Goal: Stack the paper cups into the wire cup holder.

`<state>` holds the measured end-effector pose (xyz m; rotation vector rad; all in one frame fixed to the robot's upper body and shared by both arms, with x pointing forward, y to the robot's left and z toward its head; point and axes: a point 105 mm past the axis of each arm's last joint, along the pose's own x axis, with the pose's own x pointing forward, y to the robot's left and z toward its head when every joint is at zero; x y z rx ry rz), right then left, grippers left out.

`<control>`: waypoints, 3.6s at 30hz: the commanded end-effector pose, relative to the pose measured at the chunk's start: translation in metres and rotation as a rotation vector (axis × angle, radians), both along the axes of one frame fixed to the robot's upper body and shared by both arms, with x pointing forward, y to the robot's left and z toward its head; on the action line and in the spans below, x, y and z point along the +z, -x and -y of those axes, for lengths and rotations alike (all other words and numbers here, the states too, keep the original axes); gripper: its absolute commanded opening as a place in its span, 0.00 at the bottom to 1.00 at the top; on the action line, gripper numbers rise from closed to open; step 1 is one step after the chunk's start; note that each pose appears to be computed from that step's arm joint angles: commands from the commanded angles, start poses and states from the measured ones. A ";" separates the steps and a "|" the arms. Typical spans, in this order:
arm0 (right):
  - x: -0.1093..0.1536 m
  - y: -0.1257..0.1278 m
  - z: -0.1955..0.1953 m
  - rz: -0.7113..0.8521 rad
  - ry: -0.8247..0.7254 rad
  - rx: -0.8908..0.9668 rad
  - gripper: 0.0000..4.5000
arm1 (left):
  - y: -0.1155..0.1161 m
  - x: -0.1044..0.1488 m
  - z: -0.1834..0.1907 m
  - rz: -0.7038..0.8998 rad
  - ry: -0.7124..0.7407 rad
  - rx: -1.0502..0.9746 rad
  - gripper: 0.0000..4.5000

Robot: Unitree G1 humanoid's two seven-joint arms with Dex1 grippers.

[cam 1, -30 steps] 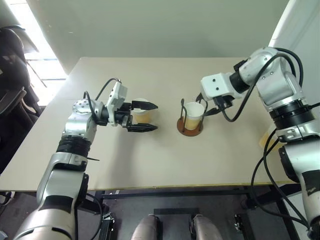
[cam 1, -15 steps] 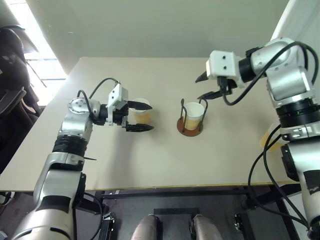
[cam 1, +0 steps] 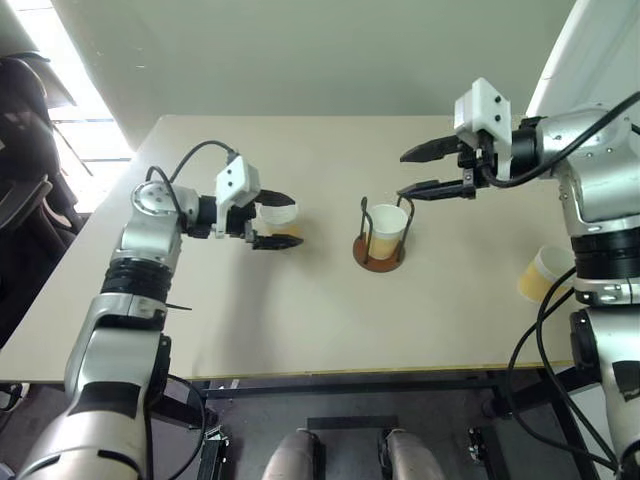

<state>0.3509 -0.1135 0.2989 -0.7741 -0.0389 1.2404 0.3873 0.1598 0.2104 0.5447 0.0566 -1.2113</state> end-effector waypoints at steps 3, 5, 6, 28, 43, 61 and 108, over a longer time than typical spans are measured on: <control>0.004 0.003 0.009 0.053 0.009 -0.018 0.57 | -0.003 0.012 -0.004 0.149 -0.191 -0.032 1.00; 0.000 0.001 0.013 0.048 0.036 -0.029 0.57 | -0.005 0.012 -0.007 0.216 -0.313 -0.052 1.00; -0.003 0.001 0.015 0.039 0.052 -0.030 0.57 | -0.006 0.015 -0.009 0.253 -0.380 -0.064 1.00; -0.014 0.003 0.028 -0.015 0.163 -0.023 0.57 | -0.024 0.038 -0.037 0.409 -0.872 -0.024 1.00; -0.014 0.002 0.025 -0.011 0.166 -0.011 0.57 | -0.029 0.006 -0.024 0.357 -0.851 -0.059 1.00; -0.014 0.002 0.023 -0.008 0.158 -0.015 0.57 | -0.036 -0.016 -0.021 0.347 -0.929 -0.049 1.00; -0.036 -0.002 0.089 -0.071 0.282 -0.135 0.58 | -0.015 0.107 0.084 0.417 -0.688 -0.229 0.00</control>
